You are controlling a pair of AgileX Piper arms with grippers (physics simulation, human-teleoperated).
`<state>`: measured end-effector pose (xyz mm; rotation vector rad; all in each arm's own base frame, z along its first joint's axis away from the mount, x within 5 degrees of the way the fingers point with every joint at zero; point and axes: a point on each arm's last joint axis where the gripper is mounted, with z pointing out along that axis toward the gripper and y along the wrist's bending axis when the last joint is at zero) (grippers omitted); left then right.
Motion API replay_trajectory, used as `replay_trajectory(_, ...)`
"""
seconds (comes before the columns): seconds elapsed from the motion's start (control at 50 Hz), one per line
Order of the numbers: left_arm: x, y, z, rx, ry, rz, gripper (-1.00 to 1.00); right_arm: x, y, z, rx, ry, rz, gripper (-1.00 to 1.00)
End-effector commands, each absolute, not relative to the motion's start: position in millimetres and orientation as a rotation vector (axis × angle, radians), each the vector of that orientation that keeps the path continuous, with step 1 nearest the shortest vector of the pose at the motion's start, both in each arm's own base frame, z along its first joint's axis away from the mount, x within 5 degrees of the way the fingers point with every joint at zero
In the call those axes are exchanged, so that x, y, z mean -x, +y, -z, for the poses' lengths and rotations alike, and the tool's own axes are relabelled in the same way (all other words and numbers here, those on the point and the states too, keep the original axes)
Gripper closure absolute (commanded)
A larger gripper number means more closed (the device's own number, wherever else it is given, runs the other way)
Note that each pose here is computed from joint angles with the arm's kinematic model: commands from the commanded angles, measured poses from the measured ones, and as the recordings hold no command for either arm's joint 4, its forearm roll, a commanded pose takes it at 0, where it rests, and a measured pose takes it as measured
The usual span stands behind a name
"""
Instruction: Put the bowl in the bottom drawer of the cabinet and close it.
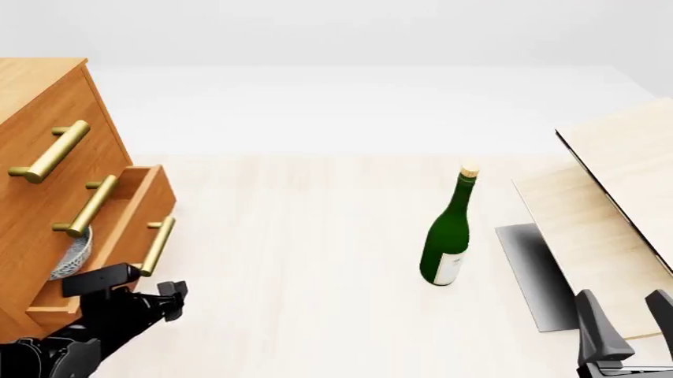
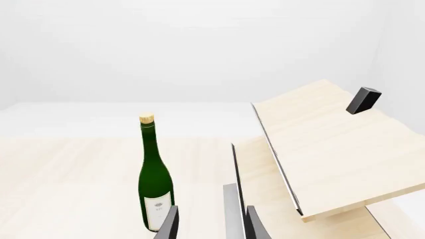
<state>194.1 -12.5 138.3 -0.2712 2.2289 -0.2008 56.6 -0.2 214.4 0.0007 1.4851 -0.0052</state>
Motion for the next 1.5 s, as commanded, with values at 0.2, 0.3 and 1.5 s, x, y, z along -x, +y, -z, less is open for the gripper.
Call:
replay_trajectory(0.2,-190,10,-138,0.340,2.206,0.108,-1.00,-57,0,-214,-0.001,1.485,0.005,-1.00)
replay_trajectory(0.3,-189,15,-138,0.353,2.202,0.087,-1.00,-57,0,-214,-0.001,1.485,0.005,-1.00)
replay_trajectory(1.5,-164,71,-141,0.513,2.111,-0.194,-1.00,-57,0,-214,-0.001,1.485,0.005,-1.00)
